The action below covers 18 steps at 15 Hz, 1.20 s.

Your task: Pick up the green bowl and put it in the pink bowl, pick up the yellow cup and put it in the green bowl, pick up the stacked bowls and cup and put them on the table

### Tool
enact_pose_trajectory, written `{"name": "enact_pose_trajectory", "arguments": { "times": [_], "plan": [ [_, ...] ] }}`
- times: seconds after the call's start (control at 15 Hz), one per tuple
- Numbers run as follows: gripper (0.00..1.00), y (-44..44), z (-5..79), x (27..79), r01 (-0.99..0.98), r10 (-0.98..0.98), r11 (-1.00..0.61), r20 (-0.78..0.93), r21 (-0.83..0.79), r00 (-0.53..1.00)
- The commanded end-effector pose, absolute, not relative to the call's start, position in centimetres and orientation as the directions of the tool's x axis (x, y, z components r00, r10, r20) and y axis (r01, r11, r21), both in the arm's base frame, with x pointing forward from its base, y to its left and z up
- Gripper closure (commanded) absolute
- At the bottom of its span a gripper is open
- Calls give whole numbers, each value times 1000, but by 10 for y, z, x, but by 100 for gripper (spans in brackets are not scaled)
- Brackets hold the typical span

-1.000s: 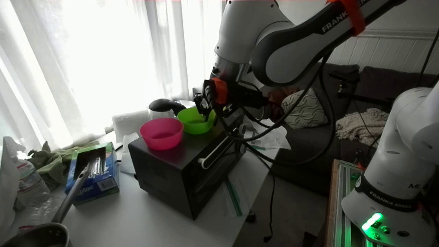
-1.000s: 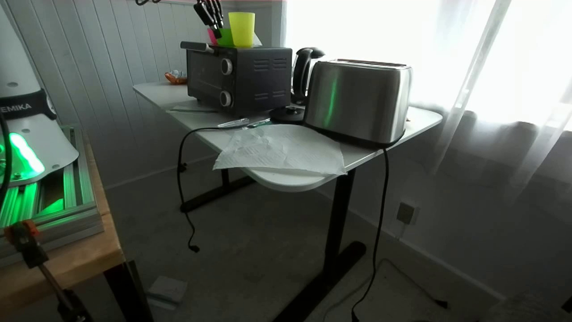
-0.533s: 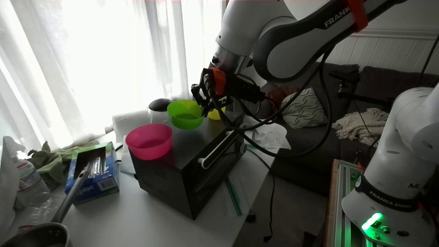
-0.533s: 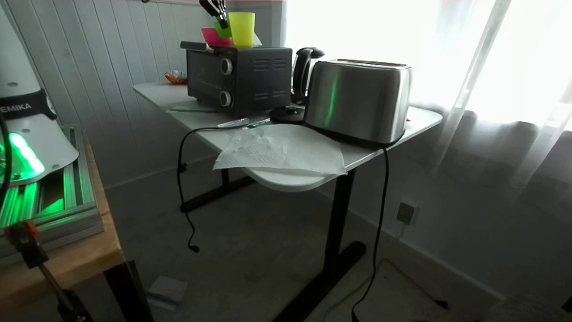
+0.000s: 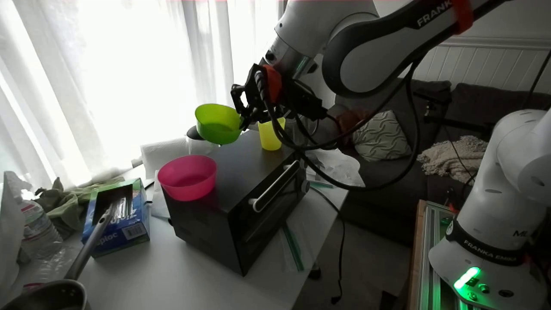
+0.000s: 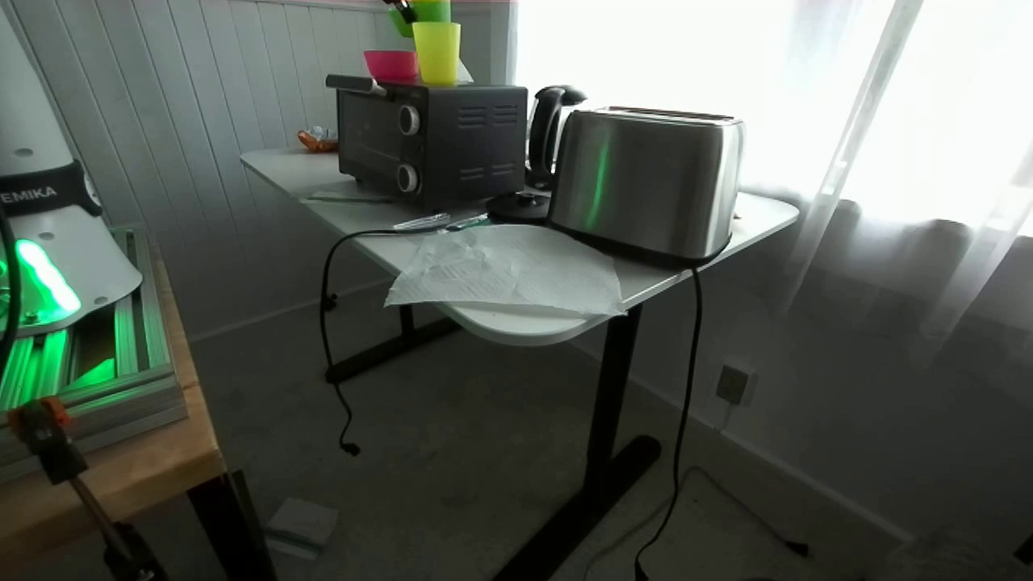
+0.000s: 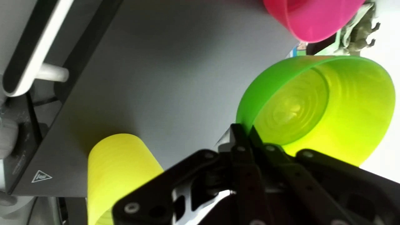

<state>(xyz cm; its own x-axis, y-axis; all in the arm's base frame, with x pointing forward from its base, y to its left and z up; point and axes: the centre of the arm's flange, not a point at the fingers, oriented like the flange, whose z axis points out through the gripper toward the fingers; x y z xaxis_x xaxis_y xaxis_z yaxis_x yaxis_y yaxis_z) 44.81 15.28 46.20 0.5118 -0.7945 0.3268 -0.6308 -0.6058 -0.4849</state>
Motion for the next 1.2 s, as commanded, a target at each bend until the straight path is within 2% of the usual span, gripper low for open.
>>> {"name": "enact_pose_trajectory", "arguments": {
  "times": [0.0,0.27,0.6,1.13],
  "plan": [
    [98,176,471,433,-538,-725,-678,336,-501,601],
    [98,208,467,425,-453,-635,-748,327,-485,700],
    [98,226,470,421,-363,-563,-791,354,-492,747],
    [97,237,459,455,-346,-519,-829,376,-440,767]
  ]
}}
